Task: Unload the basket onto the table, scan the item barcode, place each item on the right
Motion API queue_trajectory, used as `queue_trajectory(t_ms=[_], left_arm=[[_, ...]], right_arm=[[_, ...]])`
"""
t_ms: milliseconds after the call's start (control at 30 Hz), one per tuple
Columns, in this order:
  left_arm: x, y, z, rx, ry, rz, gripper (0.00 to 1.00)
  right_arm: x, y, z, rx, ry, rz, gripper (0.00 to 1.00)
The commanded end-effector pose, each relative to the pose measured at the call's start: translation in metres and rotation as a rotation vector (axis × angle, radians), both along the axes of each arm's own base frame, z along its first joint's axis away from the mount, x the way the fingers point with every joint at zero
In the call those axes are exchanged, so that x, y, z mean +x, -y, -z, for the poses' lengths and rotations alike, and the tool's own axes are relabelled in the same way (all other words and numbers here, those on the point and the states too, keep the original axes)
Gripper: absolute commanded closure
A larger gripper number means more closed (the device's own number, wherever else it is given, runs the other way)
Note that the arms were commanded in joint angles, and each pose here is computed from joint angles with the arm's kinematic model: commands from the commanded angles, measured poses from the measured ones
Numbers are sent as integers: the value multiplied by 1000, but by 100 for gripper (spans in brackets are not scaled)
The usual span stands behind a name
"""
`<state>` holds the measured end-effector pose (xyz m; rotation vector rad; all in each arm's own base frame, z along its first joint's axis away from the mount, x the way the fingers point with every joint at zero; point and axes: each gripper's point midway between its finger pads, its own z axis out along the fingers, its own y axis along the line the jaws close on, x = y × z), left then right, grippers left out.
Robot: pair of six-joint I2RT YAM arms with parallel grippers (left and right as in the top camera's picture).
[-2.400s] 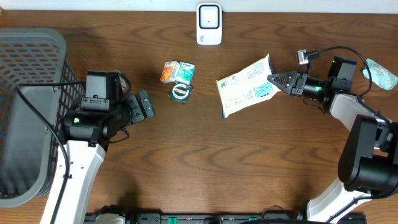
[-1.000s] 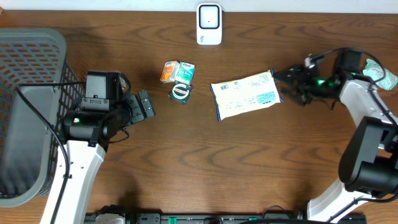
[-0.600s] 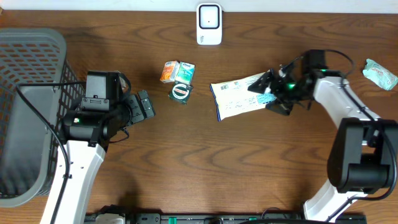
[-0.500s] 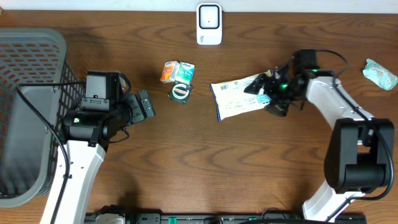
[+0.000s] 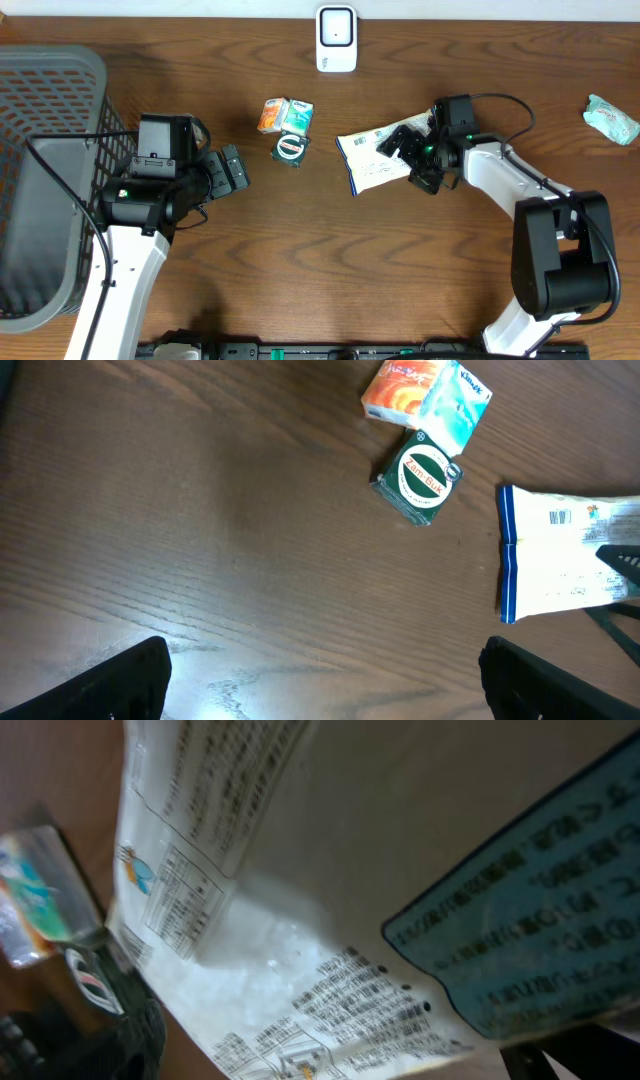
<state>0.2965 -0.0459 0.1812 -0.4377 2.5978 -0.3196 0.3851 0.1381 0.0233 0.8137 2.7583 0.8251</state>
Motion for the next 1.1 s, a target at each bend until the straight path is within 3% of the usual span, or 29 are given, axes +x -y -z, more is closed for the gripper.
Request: queue_trajectory(t_ms=[0, 67, 133, 333, 500, 1067], left_arm=[[2, -4, -2, 12, 6, -10, 2], [2, -4, -2, 12, 6, -10, 2], [2, -4, -2, 12, 6, -10, 3], [2, -4, -2, 12, 6, -10, 2], [2, -4, -2, 12, 6, -10, 2], [2, -4, -2, 12, 6, -10, 3]], right_arm=[[-13, 9, 25, -55, -43, 63, 10], [-12, 17, 28, -100, -38, 82, 36], [-10, 24, 30, -141, -22, 83, 56], [2, 29, 26, -170, 62, 15, 76], [5, 31, 21, -130, 117, -94, 99], [-11, 11, -24, 213, 393, -506, 99]])
